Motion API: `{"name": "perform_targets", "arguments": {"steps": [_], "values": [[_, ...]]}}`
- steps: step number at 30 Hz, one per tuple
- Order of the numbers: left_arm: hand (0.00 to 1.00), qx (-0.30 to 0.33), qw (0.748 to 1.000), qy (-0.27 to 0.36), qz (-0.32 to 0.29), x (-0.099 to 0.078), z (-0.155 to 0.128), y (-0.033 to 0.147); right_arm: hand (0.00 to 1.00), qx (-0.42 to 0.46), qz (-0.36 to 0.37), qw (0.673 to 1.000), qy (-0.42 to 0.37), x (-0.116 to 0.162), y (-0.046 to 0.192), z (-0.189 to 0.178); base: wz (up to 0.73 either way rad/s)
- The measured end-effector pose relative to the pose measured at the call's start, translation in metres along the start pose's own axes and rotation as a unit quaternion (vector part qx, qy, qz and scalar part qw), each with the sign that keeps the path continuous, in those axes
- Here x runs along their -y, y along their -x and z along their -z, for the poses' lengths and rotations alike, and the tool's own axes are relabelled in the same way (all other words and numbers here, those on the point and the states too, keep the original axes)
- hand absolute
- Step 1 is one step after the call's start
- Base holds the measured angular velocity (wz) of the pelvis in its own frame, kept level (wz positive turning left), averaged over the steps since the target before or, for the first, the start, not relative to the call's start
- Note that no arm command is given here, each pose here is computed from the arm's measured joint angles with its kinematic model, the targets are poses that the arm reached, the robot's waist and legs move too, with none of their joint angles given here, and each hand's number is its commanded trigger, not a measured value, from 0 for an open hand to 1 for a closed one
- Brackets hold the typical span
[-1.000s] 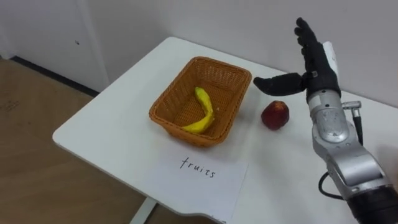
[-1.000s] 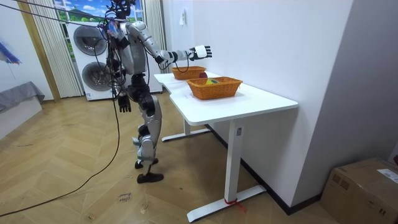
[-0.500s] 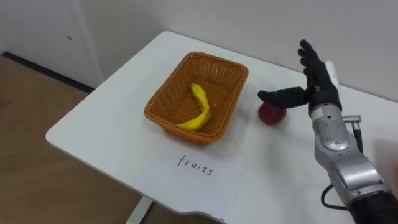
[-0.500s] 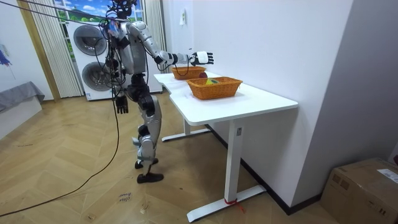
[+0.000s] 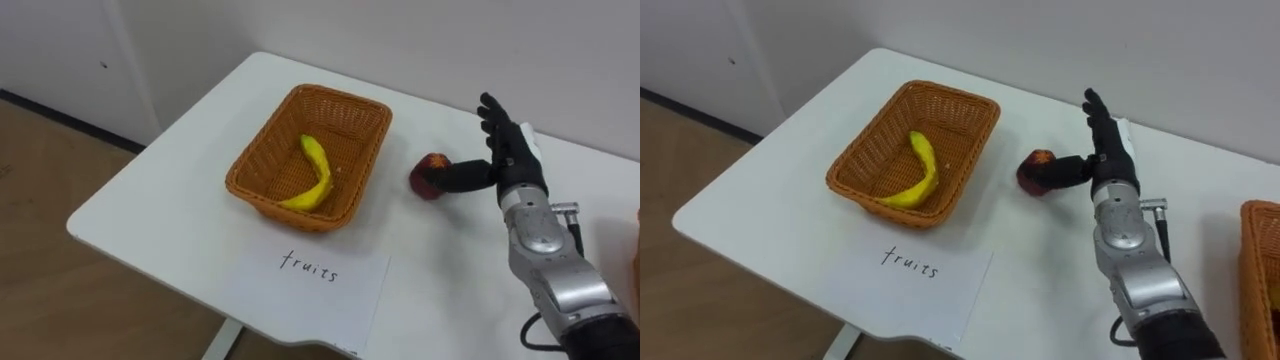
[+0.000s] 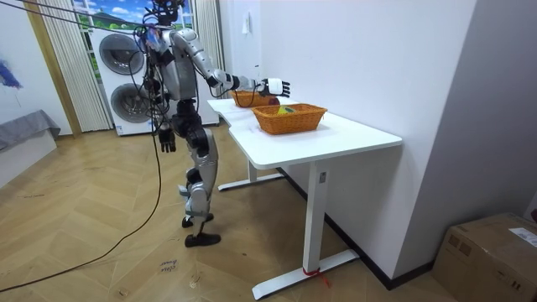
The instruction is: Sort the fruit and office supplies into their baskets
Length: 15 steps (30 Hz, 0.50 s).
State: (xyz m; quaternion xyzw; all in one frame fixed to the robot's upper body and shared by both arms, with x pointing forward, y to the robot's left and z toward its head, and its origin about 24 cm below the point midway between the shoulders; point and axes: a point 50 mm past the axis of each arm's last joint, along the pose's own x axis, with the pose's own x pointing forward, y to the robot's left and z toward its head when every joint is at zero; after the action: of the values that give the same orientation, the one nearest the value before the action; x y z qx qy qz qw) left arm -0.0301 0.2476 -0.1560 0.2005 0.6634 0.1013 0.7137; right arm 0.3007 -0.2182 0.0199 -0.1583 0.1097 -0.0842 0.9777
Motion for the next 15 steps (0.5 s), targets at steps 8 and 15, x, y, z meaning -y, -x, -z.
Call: {"name": "perform_targets", "arguments": {"steps": [8, 15], "values": [[0.00, -0.002, 1.000, 0.000, 0.010, 0.0011, 0.0007, 0.0001, 0.00, -0.016, -0.005, 1.000, 0.004, 0.0005, 0.0000, 0.0075, 0.00], [0.00, -0.003, 1.000, 0.000, 0.012, 0.0014, 0.0019, 0.0004, 0.00, -0.016, -0.009, 1.000, 0.003, 0.0000, 0.0001, 0.0078, 0.00]]}}
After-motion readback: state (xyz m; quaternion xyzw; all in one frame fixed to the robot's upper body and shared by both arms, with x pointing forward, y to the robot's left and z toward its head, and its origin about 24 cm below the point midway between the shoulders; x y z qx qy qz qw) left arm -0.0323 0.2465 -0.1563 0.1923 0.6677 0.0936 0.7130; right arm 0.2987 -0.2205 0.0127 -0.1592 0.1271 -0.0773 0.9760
